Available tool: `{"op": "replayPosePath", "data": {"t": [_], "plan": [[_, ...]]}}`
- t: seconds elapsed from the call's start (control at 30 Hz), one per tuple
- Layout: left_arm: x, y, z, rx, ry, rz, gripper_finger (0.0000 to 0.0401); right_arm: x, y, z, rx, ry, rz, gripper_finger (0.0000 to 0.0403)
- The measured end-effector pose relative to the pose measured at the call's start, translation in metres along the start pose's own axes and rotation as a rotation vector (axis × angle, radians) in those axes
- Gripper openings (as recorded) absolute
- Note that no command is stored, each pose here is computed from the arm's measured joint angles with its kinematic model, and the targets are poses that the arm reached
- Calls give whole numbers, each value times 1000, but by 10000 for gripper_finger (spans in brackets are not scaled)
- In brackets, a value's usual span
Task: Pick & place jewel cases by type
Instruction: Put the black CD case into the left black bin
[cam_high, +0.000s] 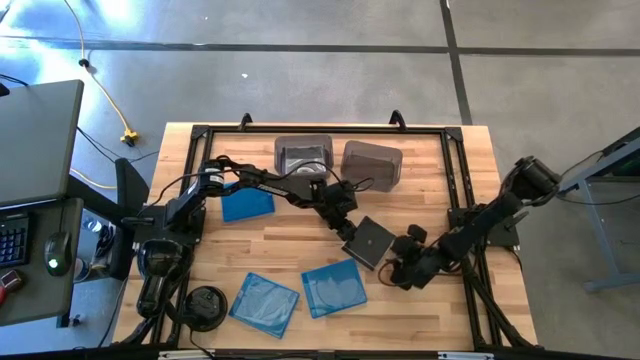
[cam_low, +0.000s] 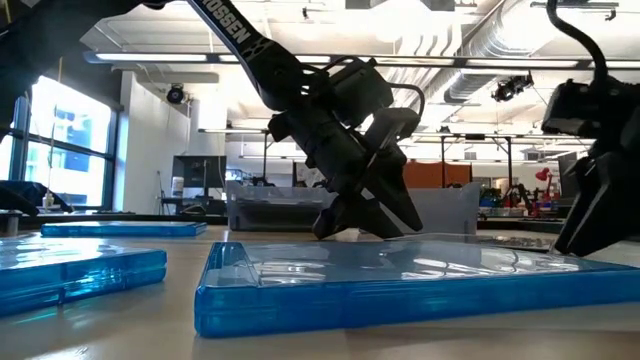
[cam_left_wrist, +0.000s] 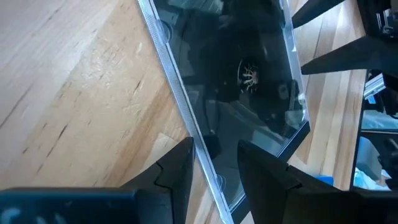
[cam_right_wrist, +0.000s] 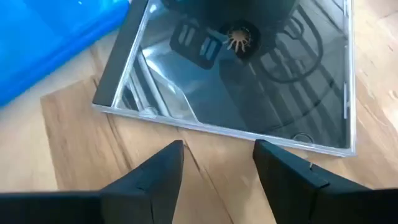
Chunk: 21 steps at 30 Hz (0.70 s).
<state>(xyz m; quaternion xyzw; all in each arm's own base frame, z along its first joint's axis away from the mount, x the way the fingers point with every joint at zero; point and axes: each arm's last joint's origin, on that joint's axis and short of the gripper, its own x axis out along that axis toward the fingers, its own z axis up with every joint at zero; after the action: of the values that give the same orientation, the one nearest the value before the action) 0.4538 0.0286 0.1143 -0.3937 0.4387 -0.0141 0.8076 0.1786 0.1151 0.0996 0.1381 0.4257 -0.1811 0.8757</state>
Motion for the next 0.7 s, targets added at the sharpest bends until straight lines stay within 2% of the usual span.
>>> {"op": "replayPosePath", "data": {"t": [0.1,0.33,0.47,0.7], "plan": [[0,0,0,12,3,-8,127,4,-8,-2,5,-19,-7,197],[0,0,2,35,-16,-28,127,6,-7,-2,-131,-113,8,197],[-6,-4,6,50,-15,-78,127,6,-6,-1,-156,-121,16,197],[-16,-4,12,95,-77,-14,127,2,0,-5,-153,-172,25,197]]}}
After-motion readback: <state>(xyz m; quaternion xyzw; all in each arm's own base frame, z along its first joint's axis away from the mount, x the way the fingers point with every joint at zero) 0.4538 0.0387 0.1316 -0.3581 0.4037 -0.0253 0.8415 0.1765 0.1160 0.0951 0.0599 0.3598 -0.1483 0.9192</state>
